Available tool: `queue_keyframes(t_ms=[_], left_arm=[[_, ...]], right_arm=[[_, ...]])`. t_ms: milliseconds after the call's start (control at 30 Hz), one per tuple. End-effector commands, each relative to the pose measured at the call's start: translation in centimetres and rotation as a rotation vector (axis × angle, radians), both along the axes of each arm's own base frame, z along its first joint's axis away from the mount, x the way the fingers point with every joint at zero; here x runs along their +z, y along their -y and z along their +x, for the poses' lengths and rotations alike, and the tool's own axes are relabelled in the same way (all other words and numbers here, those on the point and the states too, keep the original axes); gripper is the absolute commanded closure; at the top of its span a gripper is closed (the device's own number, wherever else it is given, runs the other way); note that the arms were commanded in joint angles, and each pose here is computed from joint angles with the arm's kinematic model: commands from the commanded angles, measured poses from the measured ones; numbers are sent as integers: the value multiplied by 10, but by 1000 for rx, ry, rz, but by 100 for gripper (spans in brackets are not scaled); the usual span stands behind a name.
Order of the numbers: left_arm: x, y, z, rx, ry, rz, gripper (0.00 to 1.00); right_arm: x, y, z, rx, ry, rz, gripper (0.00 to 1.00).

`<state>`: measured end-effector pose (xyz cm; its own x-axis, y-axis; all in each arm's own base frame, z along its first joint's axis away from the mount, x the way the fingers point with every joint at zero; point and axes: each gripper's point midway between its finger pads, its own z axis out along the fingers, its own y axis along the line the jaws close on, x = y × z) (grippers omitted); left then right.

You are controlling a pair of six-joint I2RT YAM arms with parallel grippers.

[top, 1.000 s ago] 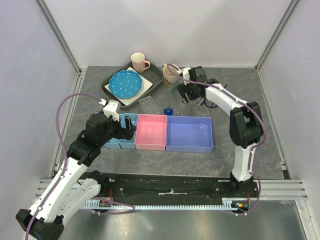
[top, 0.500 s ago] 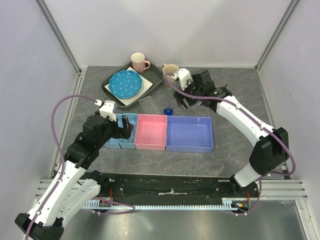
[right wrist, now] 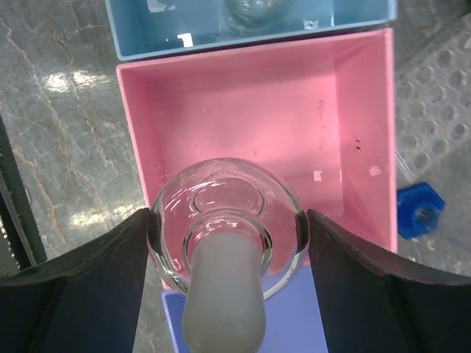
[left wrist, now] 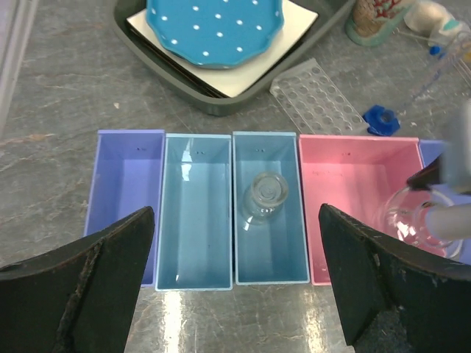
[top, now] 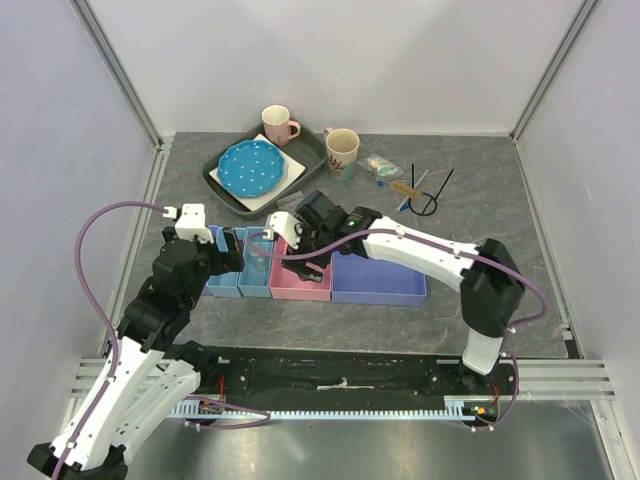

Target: Organize the chemistry lab equipment

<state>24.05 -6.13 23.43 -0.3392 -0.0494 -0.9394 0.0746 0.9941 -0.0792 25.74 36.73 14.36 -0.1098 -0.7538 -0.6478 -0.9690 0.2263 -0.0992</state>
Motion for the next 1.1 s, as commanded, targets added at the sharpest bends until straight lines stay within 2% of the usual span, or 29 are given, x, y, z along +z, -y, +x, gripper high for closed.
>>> queue_keyframes(t_ms=[0,400,800,900,1067], left_arm=[[13,-20,0,112,61,-8,1],[18,-22,-4,118,89,-24,0],[23,-22,-6,109,109,-38,0],[24,-21,-7,105,113,-41,0],[25,-21,-8,103,120,-45,0]], right_arm=[[5,-28,20,3,46,12,54],[-44,-39,33,-17,-17,-86,51],[-59,-50,41,-32,-39,-113,45],[-62,-53,41,-31,-57,-118,40],[-58,-54,41,-27,-63,-110,25]])
